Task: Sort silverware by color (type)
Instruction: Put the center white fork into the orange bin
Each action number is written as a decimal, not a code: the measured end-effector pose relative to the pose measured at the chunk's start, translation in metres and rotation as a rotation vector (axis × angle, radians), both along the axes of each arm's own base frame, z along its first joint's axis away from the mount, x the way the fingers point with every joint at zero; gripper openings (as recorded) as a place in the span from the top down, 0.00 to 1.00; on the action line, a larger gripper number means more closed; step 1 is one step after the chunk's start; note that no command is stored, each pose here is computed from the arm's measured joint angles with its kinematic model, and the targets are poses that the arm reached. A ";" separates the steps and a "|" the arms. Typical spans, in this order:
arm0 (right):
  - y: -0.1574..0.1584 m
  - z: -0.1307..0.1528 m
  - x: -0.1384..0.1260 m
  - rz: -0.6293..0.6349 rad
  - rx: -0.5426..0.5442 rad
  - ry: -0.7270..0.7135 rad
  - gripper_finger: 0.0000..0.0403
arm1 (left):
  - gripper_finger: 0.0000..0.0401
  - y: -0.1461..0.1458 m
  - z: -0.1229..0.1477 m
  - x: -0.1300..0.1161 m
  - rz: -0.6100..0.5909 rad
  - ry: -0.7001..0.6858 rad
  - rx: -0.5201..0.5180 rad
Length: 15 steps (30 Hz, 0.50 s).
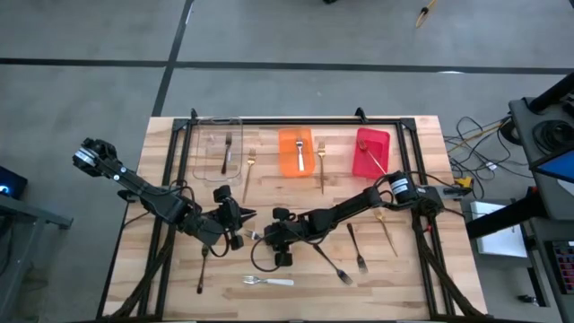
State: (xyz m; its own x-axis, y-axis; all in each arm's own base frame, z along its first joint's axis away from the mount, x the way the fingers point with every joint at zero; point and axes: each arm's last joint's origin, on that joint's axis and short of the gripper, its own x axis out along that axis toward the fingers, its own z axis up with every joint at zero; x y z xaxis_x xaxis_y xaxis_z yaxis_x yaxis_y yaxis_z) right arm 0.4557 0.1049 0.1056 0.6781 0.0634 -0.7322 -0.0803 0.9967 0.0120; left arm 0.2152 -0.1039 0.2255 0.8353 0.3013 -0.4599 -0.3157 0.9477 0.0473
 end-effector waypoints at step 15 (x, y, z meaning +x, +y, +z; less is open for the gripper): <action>0.000 0.001 -0.001 -0.011 0.017 0.004 0.90 | 0.97 0.001 0.000 0.000 0.019 -0.010 0.013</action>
